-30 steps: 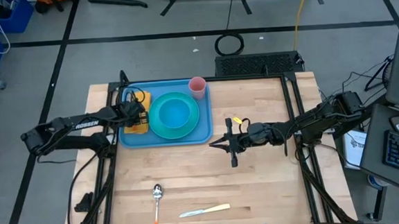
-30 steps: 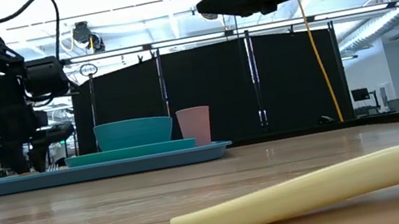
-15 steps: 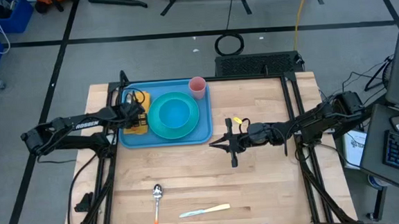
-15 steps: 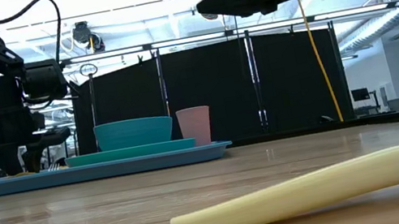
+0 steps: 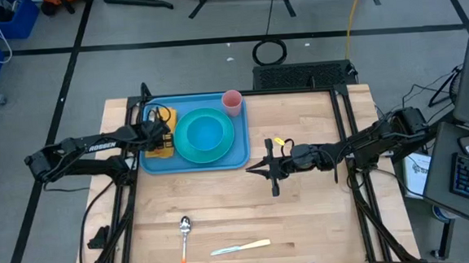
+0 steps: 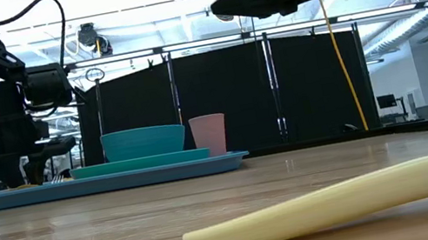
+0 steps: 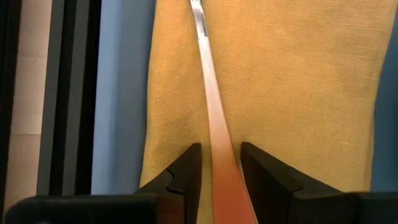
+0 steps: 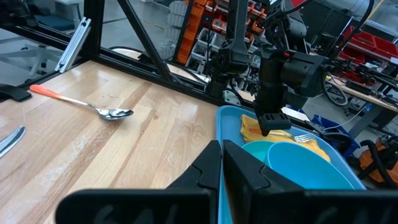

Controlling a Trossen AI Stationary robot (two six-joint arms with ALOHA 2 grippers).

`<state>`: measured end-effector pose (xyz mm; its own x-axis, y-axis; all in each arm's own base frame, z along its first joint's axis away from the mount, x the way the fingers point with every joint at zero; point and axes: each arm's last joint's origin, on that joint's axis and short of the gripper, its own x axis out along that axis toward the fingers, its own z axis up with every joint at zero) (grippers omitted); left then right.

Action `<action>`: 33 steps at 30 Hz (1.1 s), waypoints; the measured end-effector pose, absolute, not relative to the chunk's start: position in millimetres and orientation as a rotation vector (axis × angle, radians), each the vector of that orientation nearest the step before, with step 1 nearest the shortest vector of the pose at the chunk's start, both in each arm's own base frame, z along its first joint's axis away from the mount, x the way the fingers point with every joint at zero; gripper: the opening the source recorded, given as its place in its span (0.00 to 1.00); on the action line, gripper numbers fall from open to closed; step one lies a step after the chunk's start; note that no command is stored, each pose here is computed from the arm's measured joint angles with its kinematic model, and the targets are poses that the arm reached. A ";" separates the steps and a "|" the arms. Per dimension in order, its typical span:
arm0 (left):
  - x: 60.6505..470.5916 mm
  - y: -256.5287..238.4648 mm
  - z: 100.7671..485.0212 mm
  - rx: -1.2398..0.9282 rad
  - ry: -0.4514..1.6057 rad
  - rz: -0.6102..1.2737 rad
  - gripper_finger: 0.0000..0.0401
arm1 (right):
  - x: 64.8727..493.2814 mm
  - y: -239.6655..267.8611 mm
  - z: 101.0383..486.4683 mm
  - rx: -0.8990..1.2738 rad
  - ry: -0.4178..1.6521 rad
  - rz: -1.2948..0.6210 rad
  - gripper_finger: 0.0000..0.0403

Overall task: Set up tray
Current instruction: Put the orange fork on the yellow napkin on the blue serving tray

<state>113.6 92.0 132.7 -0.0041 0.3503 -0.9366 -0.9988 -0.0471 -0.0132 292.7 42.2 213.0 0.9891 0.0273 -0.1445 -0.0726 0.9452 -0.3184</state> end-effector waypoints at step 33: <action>116.7 87.7 134.8 -0.897 0.958 1.320 0.01 | 292.7 42.2 212.9 -0.328 0.140 0.049 0.02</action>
